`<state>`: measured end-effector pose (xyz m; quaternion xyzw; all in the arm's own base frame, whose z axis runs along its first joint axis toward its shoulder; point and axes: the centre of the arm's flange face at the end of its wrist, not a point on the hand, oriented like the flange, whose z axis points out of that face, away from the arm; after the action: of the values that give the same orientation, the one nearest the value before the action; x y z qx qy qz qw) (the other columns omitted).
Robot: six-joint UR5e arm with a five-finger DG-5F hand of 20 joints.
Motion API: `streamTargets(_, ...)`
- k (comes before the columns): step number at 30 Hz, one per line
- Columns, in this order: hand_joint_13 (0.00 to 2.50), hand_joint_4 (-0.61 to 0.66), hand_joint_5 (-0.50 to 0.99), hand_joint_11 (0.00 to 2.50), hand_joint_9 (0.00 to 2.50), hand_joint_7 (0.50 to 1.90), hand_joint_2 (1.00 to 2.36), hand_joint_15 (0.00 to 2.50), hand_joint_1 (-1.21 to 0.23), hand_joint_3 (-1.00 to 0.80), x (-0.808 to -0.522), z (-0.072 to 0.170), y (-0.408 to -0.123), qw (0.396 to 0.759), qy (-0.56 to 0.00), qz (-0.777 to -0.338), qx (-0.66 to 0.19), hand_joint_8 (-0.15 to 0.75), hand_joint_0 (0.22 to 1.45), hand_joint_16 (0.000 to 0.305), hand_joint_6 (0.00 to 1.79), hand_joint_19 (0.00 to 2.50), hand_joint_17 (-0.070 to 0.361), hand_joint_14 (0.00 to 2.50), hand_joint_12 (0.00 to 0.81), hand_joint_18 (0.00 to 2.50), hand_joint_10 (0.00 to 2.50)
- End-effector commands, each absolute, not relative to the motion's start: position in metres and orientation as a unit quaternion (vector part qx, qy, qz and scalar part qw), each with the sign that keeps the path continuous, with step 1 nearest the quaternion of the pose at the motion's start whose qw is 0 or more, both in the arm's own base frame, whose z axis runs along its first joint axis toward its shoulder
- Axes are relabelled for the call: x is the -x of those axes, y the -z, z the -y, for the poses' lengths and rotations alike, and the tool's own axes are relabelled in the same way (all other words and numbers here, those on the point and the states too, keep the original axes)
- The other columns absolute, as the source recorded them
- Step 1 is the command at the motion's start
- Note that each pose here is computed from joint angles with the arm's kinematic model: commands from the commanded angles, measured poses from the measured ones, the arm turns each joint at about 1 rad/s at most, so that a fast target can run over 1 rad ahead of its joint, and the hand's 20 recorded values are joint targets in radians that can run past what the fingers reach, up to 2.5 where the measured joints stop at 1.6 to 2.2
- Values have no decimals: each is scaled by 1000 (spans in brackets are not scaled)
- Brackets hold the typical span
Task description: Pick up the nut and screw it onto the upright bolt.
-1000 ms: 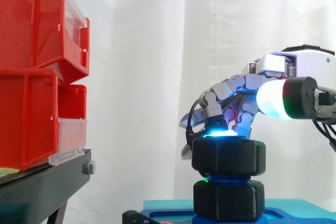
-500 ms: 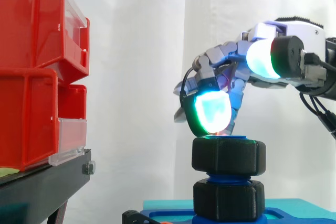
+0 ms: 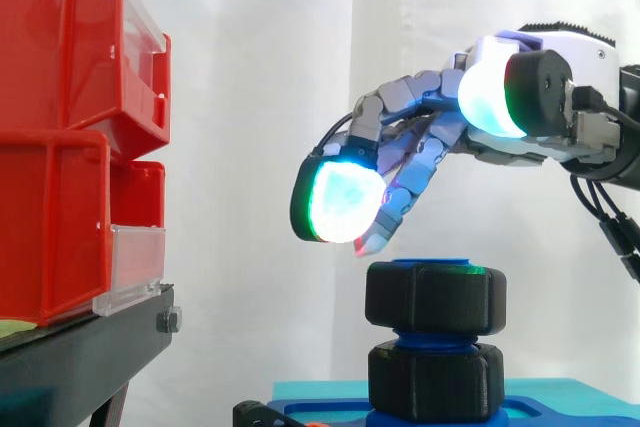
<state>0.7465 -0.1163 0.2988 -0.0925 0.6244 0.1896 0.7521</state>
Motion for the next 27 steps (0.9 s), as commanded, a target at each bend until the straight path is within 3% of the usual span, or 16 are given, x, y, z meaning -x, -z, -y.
streamTargets(1, 553, 244, -87, 0, 956, 759, 1000, 0, -80, -500, -748, 104, -296, 757, -196, -618, 89, 232, 501, 30, 503, 43, 68, 0, 269, 285, 0)
streamTargets(17, 480, 228, -98, 0, 867, 719, 1000, 0, -65, -500, -751, 79, -293, 750, -199, -625, 90, 225, 500, 32, 502, 5, 72, 0, 280, 194, 0)
streamTargets(22, 474, 230, -99, 0, 853, 722, 1000, 0, -64, -500, -754, 77, -279, 744, -201, -631, 90, 229, 502, 32, 502, 0, 72, 0, 281, 186, 0)
streamTargets(23, 474, 230, -99, 0, 853, 725, 1000, 0, -64, -500, -756, 76, -266, 739, -203, -637, 87, 230, 503, 32, 502, 0, 72, 0, 282, 185, 0)
streamTargets(27, 473, 233, -97, 0, 846, 748, 1000, 0, -65, -500, -757, 76, -266, 739, -208, -635, 83, 230, 504, 32, 503, 5, 72, 0, 282, 184, 0)
